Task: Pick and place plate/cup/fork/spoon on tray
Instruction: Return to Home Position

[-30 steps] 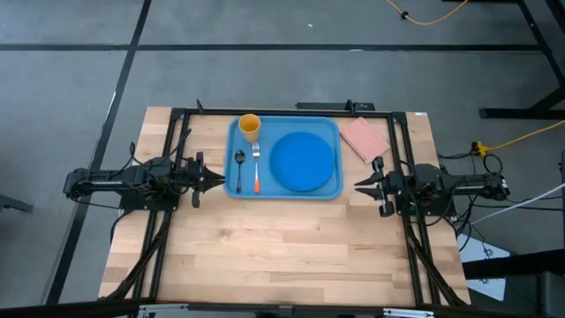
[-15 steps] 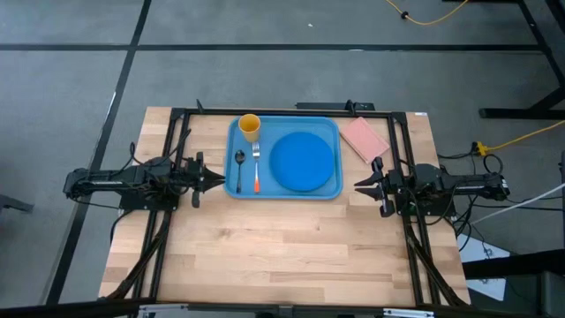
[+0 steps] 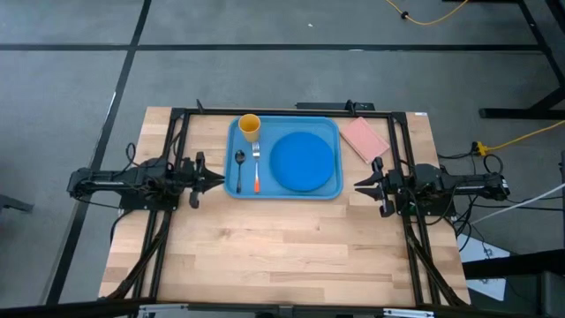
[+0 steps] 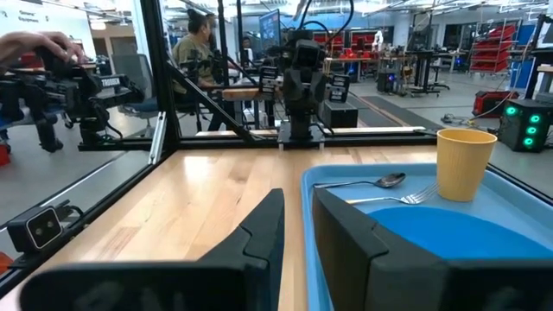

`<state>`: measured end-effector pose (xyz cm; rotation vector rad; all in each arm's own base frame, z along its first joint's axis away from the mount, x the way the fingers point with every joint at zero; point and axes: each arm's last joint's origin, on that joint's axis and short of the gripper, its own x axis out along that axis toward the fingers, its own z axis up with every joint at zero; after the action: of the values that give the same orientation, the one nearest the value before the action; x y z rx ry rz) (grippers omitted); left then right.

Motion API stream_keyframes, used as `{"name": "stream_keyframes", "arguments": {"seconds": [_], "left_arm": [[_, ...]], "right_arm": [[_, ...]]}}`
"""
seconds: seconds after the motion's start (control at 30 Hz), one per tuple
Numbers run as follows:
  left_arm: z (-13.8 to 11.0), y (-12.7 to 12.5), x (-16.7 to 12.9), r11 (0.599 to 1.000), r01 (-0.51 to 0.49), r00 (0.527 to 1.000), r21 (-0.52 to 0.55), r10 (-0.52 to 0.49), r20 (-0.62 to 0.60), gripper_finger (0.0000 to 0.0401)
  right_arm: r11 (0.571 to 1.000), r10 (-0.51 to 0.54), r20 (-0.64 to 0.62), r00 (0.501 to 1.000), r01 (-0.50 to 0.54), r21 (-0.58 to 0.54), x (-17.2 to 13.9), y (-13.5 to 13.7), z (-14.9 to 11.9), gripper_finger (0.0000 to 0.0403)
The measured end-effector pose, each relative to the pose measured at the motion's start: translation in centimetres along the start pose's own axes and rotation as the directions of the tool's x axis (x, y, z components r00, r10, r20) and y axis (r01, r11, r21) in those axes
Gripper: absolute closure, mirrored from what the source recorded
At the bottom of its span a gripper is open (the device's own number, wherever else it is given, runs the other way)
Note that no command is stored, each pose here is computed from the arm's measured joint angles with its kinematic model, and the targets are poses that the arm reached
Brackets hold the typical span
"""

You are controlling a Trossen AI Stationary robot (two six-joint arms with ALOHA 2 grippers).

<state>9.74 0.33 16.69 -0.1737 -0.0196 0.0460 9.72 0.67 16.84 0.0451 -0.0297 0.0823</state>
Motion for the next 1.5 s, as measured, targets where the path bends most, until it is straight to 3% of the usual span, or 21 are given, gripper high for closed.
{"name": "stream_keyframes", "arguments": {"seconds": [1.5], "left_arm": [[0.03,-0.05,-0.01,1.000,0.009,1.000,0.000,-0.009,0.003,0.0346]], "right_arm": [[1.000,0.001,-0.005,1.000,-0.001,0.000,0.00,0.00,-0.05,0.0334]]}}
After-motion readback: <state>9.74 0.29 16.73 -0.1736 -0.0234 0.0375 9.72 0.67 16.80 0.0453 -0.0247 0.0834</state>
